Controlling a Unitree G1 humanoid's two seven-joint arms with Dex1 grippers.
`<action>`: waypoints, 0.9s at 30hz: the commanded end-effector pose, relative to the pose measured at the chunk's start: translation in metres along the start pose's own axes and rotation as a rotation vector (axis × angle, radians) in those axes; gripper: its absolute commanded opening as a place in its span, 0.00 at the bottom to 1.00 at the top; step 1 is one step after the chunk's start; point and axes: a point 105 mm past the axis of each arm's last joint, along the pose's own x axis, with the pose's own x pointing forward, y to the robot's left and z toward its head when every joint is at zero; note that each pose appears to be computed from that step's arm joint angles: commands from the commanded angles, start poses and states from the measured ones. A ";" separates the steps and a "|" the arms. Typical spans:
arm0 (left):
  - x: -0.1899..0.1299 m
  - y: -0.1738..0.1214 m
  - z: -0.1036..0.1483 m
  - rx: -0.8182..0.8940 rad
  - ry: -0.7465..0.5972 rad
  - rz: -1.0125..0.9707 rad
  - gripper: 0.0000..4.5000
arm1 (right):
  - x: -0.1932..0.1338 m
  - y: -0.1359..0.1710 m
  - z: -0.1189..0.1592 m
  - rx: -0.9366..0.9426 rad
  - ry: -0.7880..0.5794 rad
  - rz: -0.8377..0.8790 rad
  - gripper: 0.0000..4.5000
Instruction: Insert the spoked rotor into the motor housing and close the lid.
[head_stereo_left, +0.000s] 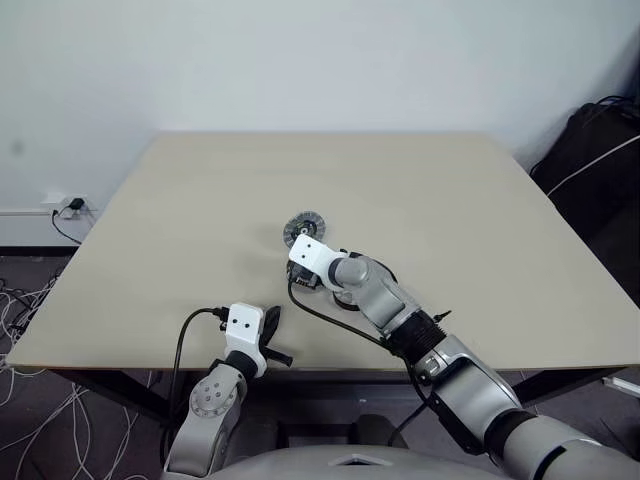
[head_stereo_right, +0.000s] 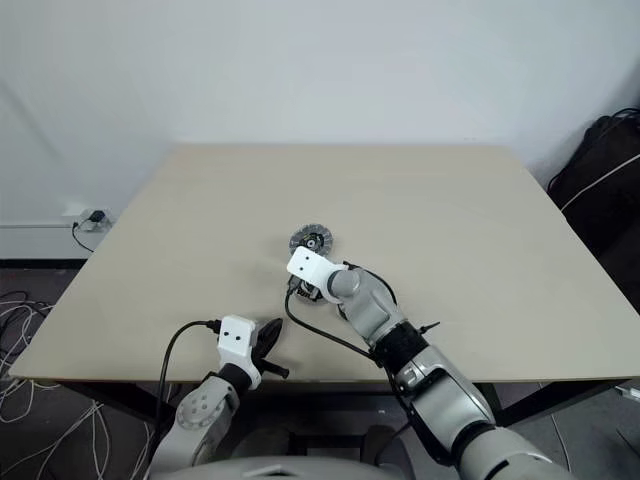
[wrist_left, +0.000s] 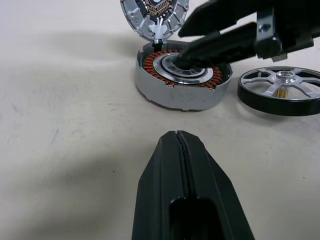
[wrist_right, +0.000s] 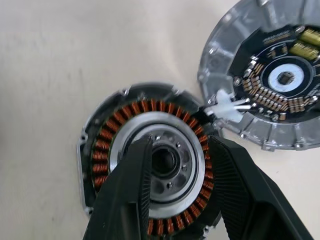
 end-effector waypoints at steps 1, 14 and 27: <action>0.002 -0.002 0.013 -0.004 -0.057 0.000 0.00 | -0.003 -0.012 0.015 -0.041 -0.041 -0.025 0.42; 0.003 -0.003 0.013 -0.003 -0.060 -0.002 0.00 | 0.000 -0.016 0.004 -0.060 0.010 -0.010 0.42; 0.003 -0.003 0.013 -0.009 -0.061 0.005 0.00 | 0.008 -0.003 0.002 -0.105 0.029 0.040 0.42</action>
